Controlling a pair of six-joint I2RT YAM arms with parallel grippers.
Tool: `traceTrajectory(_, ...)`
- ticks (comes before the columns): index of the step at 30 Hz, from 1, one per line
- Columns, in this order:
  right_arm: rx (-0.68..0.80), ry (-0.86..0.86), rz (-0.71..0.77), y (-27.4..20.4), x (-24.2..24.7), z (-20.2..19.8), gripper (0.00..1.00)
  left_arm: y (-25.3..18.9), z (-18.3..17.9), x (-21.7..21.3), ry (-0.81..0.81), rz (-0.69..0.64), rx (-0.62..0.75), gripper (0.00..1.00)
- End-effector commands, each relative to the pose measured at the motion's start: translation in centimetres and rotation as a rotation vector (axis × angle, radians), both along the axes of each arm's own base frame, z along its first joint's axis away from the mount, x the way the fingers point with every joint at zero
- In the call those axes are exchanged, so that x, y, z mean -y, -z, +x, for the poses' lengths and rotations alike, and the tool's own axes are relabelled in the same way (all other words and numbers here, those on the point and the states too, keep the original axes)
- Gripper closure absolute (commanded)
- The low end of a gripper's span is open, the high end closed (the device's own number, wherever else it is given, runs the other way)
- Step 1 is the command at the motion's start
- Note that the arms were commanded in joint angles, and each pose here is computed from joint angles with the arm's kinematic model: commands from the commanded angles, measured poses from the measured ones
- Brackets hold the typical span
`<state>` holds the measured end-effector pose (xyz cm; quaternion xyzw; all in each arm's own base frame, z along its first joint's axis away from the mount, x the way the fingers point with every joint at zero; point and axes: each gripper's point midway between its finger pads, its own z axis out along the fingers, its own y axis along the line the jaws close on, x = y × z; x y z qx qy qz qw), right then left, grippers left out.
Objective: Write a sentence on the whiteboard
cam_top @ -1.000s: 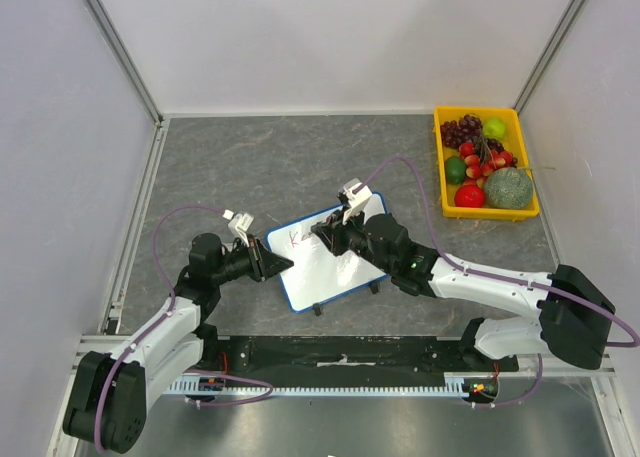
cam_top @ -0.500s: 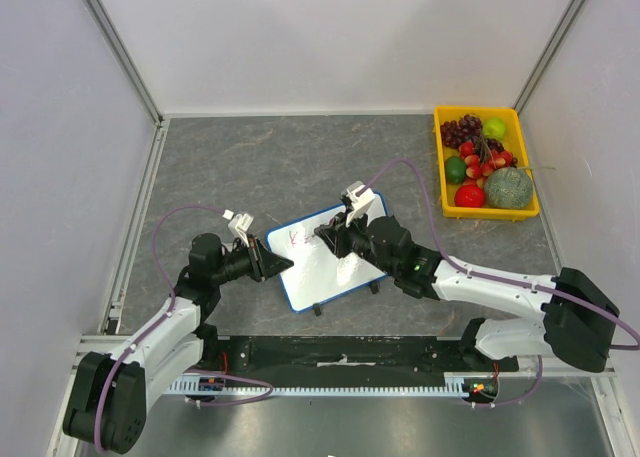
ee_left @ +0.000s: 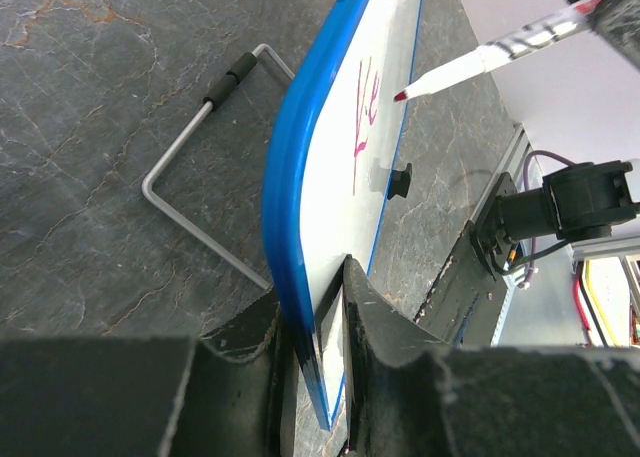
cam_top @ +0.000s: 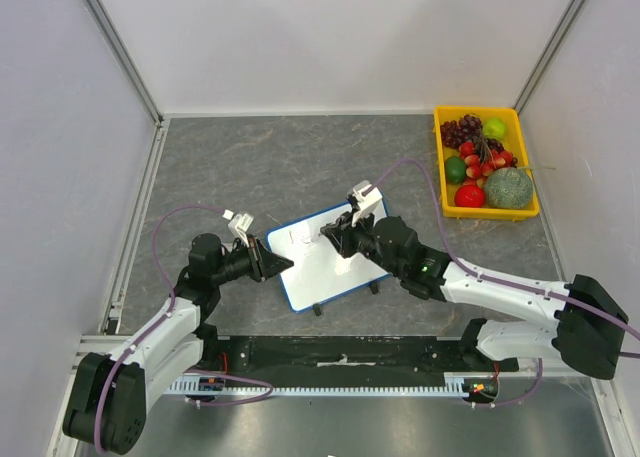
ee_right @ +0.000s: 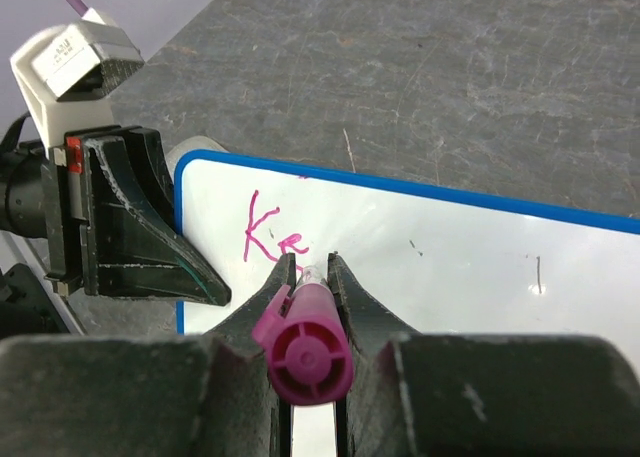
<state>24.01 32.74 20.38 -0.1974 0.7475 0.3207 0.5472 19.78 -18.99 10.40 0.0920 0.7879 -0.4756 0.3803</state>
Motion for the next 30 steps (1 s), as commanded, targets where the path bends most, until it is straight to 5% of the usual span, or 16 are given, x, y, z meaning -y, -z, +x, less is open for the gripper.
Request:
traceTrajectory(1, 0.067, 0.036, 0.057, -3.7, 0.6, 0.7, 1.00, 0.3, 0.8, -0.6, -0.021, 0.052, 0.080, 0.98)
traceTrajectory(30, 0.039, 0.117, -0.001, -1.2, 1.0, 2.5, 1.00, 0.3, 0.8, -0.6, -0.021, 0.052, 0.083, 0.98)
